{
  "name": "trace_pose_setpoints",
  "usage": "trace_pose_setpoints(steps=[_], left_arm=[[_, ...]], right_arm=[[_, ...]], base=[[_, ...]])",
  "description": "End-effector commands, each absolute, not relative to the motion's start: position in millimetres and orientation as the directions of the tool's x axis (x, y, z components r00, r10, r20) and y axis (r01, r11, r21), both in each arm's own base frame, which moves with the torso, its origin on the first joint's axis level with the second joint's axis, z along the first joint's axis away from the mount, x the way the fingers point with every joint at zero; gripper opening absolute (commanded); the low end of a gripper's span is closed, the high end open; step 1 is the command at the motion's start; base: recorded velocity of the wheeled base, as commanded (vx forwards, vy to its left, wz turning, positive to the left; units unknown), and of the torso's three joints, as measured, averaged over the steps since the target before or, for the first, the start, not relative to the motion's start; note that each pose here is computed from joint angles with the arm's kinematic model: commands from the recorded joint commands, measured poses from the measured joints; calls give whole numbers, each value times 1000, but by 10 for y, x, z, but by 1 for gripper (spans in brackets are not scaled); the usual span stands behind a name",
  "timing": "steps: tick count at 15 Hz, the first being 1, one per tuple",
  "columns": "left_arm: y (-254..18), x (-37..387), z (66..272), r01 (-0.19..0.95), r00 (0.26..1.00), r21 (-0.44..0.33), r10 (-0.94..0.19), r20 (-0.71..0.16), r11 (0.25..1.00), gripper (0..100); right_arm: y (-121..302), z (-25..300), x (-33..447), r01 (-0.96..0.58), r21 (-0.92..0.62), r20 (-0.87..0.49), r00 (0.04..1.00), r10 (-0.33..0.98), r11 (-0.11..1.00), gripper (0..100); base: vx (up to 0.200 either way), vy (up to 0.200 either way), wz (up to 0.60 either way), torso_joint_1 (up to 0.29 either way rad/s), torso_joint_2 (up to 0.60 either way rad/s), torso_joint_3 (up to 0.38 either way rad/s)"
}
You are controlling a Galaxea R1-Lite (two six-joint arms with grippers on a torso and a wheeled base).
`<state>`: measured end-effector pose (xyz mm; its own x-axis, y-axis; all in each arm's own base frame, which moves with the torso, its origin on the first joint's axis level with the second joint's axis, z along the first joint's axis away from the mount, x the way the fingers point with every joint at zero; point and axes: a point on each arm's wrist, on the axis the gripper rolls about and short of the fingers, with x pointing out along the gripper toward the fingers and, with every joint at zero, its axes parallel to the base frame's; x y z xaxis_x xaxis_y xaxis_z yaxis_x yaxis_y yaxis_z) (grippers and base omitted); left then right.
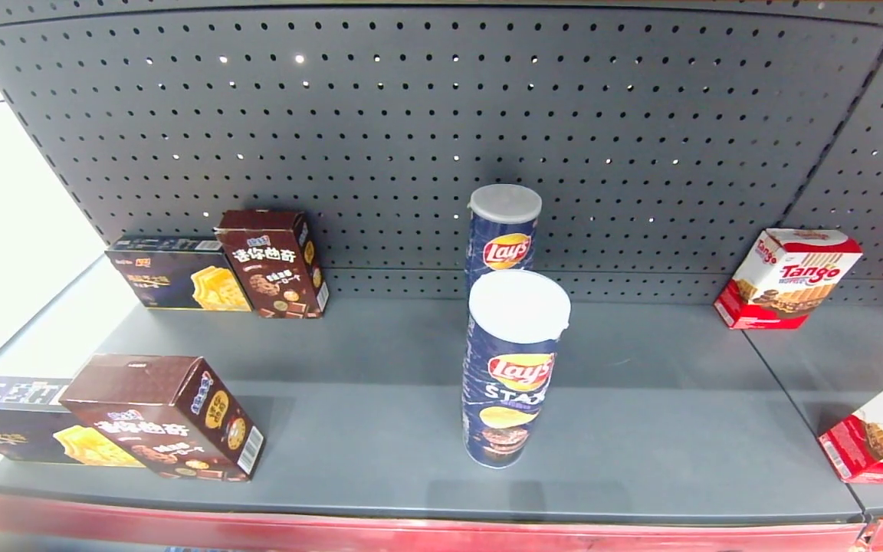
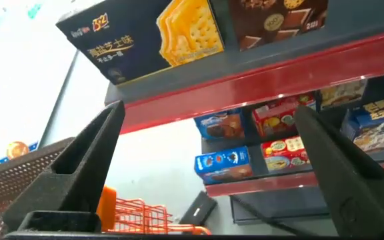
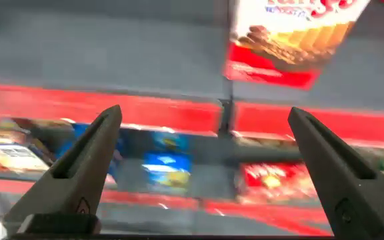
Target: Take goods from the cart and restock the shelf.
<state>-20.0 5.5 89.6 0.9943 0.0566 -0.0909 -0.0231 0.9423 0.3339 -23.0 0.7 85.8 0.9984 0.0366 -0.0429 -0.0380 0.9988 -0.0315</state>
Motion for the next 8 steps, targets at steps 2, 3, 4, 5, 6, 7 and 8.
trace_pose_setpoints(steps=[2,3,4,5,6,7,8], left_arm=[[53,-194,881,-24,994,256,51,-98,966,100],[47,-194,880,-1,995,232,25,-100,973,100],[39,-194,880,37,995,202,-16,-101,979,100],[18,-193,866,154,984,134,-140,-110,979,100],[3,-184,816,230,969,115,-217,-120,966,100],[-12,-168,771,287,955,128,-275,-107,949,100],[-12,-161,778,282,958,135,-272,-88,950,100]], right_arm=[[-34,827,-256,146,38,-11,989,-145,989,100],[-33,829,-254,139,51,-6,990,-139,989,100],[-27,825,-252,115,51,-8,993,-115,992,100],[-15,751,-224,60,26,-20,998,-60,998,100],[-12,754,-221,49,-11,-12,999,-49,999,100],[-12,758,-222,47,-7,-11,999,-48,999,100],[-12,758,-222,47,-5,-11,999,-48,999,100]], base=[[0,0,0,0,0,0],[0,0,0,0,0,0],[0,0,0,0,0,0],[0,0,0,0,0,0],[0,0,0,0,0,0],[0,0,0,0,0,0],[0,0,0,0,0,0]])
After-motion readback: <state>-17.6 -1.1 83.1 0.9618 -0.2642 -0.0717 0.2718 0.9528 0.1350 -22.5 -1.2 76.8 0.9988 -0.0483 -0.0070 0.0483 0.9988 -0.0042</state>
